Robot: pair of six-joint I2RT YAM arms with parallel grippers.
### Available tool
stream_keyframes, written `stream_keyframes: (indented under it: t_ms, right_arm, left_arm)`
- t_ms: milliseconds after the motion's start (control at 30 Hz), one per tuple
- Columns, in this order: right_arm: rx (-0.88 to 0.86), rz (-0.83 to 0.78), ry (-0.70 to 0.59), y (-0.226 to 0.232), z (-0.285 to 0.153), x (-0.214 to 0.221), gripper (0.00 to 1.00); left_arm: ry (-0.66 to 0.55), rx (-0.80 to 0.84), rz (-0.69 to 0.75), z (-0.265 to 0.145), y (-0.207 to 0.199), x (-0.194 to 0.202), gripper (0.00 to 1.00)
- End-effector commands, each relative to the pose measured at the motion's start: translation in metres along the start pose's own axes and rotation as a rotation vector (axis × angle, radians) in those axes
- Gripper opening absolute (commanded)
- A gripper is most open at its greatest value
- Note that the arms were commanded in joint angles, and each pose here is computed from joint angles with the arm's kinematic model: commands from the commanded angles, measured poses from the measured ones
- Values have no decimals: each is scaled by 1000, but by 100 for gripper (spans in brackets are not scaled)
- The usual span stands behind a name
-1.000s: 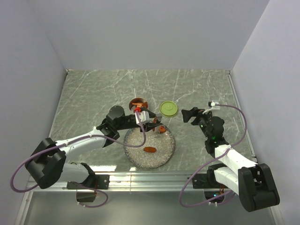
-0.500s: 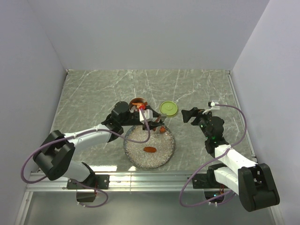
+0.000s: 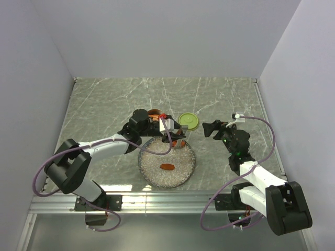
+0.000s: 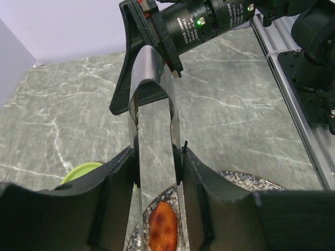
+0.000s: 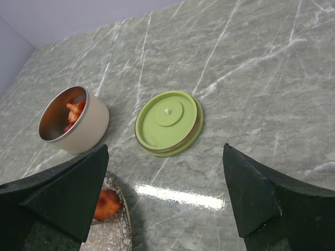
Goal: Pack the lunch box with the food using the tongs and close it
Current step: Pick up the food using the clamp
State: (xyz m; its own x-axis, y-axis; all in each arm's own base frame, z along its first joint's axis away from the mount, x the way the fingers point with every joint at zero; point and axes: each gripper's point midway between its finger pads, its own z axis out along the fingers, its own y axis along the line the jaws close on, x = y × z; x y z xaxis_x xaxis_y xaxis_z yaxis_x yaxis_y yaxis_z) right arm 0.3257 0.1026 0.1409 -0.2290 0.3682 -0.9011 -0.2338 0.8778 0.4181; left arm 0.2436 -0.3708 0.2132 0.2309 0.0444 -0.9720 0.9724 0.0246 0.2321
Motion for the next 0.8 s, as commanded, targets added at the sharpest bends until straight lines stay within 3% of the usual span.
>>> stream_keyframes:
  t_ms: [0, 167, 300, 367, 767]
  right_arm:
    - [-29, -20, -49, 11, 6, -21, 96]
    - [-28, -20, -56, 12, 6, -22, 96]
    - [-29, -20, -54, 12, 6, -21, 96]
    - [-31, -20, -54, 12, 6, -21, 96]
    - [-30, -21, -60, 12, 4, -22, 96]
  left_arm:
    - [-35, 44, 48, 5, 3, -13, 44]
    - [-18, 35, 27, 8, 6, -6, 39]
    - [-16, 24, 20, 7, 7, -8, 20]
    - [-14, 10, 15, 4, 7, -11, 17]
    - [-13, -490, -115, -44, 78, -36, 7]
